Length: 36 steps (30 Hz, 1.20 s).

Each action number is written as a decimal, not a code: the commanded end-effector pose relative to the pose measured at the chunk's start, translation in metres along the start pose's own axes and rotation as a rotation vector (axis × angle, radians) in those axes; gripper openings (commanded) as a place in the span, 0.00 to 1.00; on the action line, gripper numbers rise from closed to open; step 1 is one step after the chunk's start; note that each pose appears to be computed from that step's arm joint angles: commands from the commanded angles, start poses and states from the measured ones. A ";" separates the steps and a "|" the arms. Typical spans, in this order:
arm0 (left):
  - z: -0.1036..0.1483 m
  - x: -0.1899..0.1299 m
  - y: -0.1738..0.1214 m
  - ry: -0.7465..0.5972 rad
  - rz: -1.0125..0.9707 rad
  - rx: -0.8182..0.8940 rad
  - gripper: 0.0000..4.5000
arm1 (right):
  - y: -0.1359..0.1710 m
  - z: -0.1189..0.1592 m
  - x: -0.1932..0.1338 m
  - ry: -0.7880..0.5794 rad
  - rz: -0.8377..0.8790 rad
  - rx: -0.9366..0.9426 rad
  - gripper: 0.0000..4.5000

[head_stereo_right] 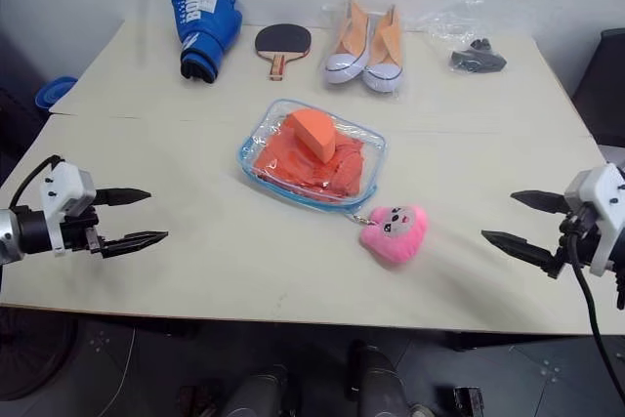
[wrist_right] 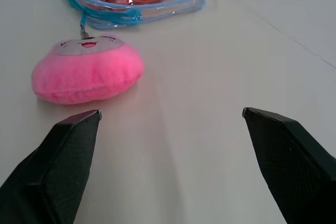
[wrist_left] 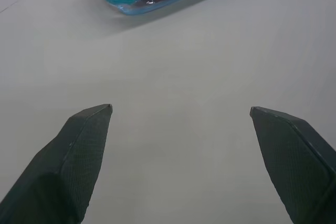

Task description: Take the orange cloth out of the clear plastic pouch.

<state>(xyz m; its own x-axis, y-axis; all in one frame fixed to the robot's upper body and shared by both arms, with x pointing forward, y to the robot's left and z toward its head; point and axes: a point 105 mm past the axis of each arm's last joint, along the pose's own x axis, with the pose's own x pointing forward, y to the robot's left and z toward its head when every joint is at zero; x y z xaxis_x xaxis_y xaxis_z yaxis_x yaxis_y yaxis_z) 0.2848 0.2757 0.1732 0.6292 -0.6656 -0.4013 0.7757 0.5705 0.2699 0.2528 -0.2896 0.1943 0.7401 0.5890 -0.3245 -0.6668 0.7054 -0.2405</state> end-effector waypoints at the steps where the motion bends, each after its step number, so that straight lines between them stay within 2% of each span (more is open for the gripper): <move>1: 0.011 -0.002 -0.002 -0.027 0.007 0.046 0.99 | 0.003 0.010 -0.001 -0.033 -0.014 -0.022 1.00; 13: 0.009 0.004 -0.004 -0.041 0.025 -0.001 0.99 | 0.003 0.012 0.008 -0.057 -0.053 -0.022 1.00; 27: 0.024 0.019 -0.016 -0.108 -0.019 -0.028 0.99 | 0.012 0.011 0.020 -0.073 -0.045 0.015 1.00; 31: 0.035 0.023 -0.020 -0.143 -0.043 -0.035 0.99 | 0.009 0.022 0.026 -0.102 -0.066 0.002 1.00; 33: 0.046 0.025 -0.021 -0.175 -0.057 -0.043 0.99 | 0.011 0.038 0.037 -0.151 -0.070 0.011 1.00; 36: 0.074 0.032 -0.017 -0.268 -0.065 -0.061 0.99 | 0.032 0.078 0.076 -0.274 0.011 0.028 1.00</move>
<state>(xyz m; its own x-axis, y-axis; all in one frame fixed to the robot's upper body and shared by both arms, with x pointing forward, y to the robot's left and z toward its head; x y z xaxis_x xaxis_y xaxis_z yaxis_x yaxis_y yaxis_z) 0.2955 0.2193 0.2026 0.5899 -0.7778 -0.2168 0.8074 0.5639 0.1736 0.2946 -0.2202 0.2226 0.7727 0.6264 -0.1022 -0.6325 0.7465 -0.2067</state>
